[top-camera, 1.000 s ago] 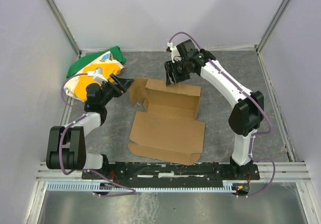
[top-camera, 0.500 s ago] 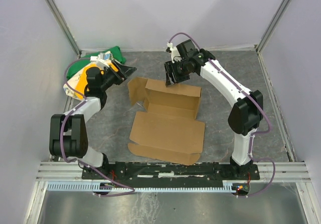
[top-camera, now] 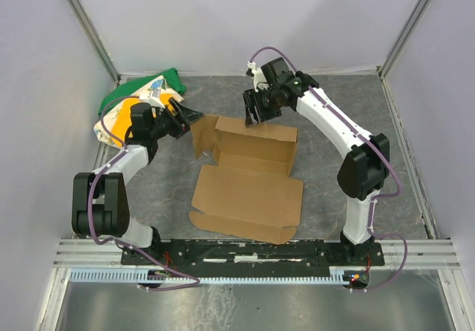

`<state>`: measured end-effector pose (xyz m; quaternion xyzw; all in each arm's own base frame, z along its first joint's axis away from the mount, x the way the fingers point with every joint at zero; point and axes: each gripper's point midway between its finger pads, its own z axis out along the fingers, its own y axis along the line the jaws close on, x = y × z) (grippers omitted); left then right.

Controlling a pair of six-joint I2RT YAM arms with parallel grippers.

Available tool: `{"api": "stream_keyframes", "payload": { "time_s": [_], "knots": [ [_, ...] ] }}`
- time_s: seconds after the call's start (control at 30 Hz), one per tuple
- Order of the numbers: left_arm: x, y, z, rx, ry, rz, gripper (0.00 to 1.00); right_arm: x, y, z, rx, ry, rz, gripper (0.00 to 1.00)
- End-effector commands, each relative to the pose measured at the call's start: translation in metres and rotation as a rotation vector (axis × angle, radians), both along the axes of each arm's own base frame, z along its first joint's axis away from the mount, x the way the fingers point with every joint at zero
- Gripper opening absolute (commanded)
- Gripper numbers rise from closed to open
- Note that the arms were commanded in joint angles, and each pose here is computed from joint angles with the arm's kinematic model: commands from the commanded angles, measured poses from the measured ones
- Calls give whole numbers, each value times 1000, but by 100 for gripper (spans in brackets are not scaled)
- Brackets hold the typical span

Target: Fold the paper box

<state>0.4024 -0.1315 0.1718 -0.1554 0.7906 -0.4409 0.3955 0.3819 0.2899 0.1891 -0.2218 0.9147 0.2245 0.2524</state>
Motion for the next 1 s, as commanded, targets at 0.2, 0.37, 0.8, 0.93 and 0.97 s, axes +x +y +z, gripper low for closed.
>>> {"api": "stream_keyframes", "payload": {
  "time_s": [0.2, 0.37, 0.8, 0.93, 0.97],
  "knots": [
    [-9, -16, 18, -60, 15, -83, 80, 8, 0, 9, -4, -35, 6, 67],
    [-17, -16, 18, -31, 47, -107, 72, 7, 0, 7, -6, -32, 9, 67],
    [-35, -16, 32, -12, 64, -121, 53, 5, -1, 6, -11, -25, 10, 66],
    [-45, -17, 33, -19, 76, -125, 48, 2, -3, 6, -19, -20, 16, 66],
    [-47, -17, 33, -22, 78, -126, 47, 1, -4, 5, -21, -18, 17, 65]
  ]
}}
